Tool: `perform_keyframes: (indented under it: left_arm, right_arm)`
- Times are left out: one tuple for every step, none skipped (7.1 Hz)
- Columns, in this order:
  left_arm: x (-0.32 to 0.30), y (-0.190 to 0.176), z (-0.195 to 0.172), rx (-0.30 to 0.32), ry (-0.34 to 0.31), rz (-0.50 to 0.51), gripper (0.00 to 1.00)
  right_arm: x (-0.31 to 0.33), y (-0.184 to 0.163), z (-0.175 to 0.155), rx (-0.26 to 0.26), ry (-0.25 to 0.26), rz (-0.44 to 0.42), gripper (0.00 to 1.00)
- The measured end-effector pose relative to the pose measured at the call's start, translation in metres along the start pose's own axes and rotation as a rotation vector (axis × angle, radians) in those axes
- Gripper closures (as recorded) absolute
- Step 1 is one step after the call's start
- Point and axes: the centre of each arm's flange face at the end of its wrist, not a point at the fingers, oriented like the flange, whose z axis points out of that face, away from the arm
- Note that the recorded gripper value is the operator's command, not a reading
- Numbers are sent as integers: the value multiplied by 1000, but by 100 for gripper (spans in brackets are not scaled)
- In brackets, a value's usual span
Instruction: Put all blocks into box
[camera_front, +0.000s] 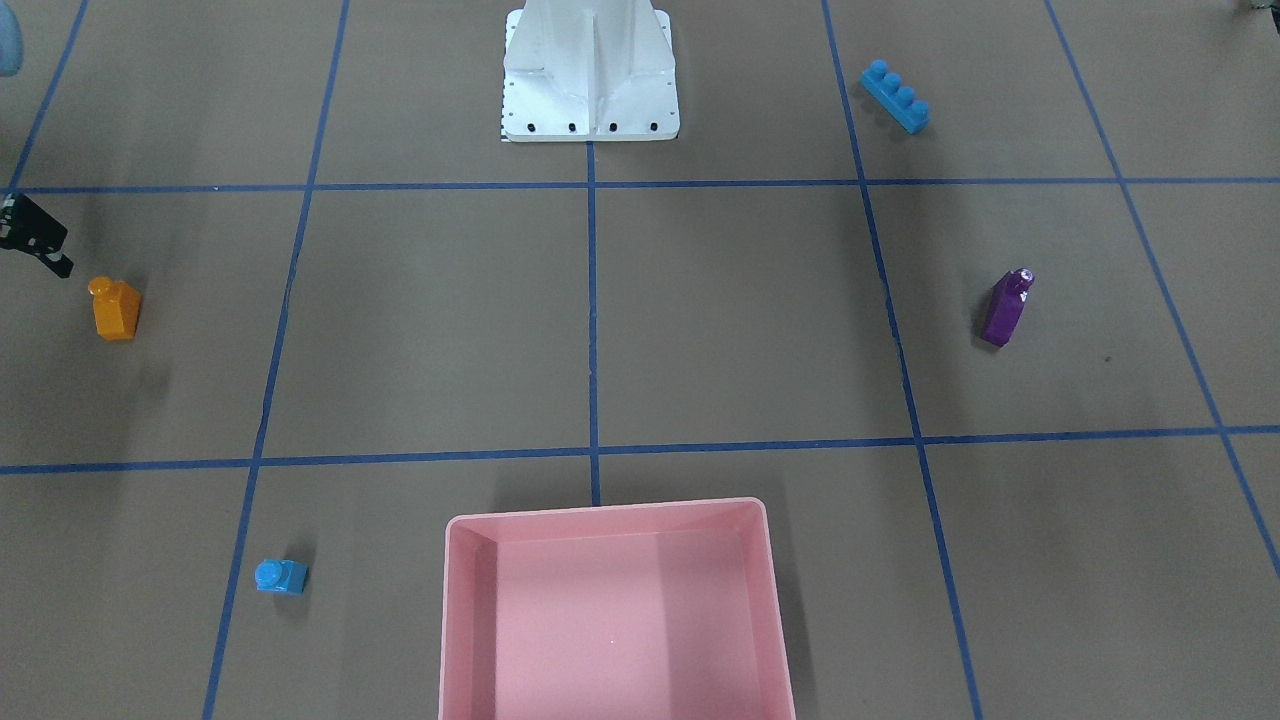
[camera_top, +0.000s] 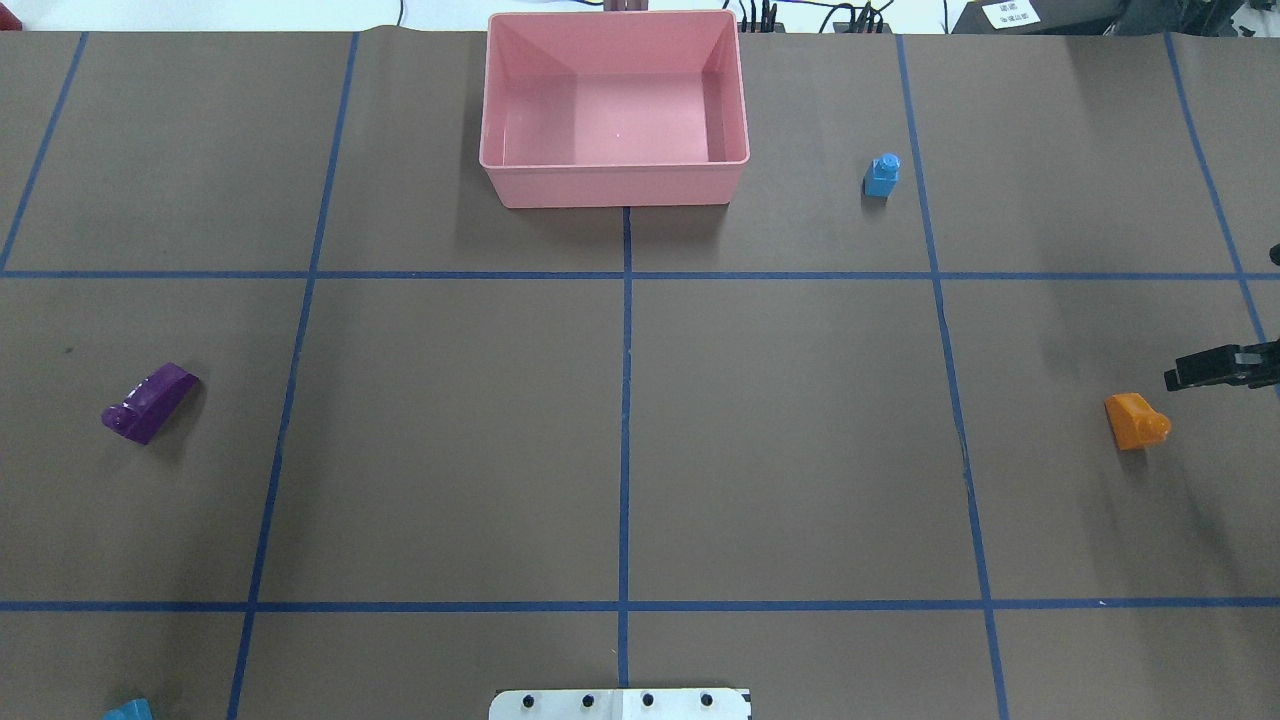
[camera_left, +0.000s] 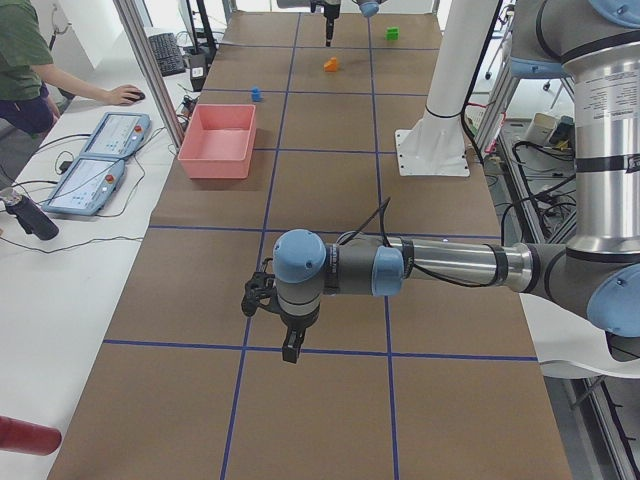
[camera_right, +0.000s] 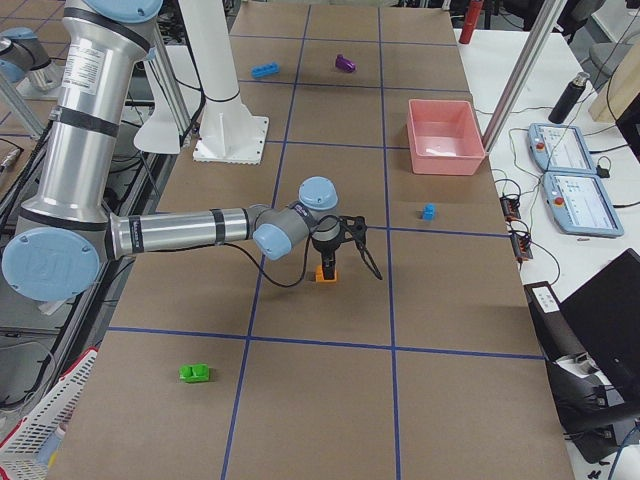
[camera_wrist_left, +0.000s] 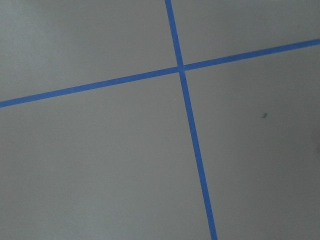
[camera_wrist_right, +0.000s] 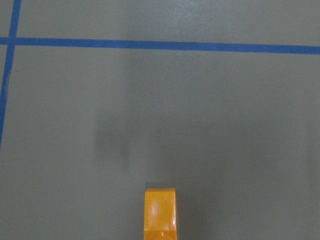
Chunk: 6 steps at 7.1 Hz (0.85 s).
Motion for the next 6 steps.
perform_keyframes:
  left_arm:
    - [0, 0, 0, 1, 0, 1, 0]
    - [0, 0, 0, 1, 0, 1, 0]
    - [0, 0, 0, 0, 0, 0, 0]
    - [-1, 1, 1, -1, 0, -1, 0]
    - [-1, 2, 2, -3, 1, -3, 0]
    - [-1, 4, 2, -4, 1, -4, 0]
  right_arm:
    - [-12, 3, 16, -1, 12, 0, 0]
    - [-19, 6, 28, -5, 23, -3, 0]
    - [-22, 10, 39, -16, 31, -9, 0]
    - [-19, 14, 50, -25, 34, -16, 2]
    - [-14, 17, 59, -28, 31, -23, 12]
    - [-11, 19, 65, -27, 25, -30, 39]
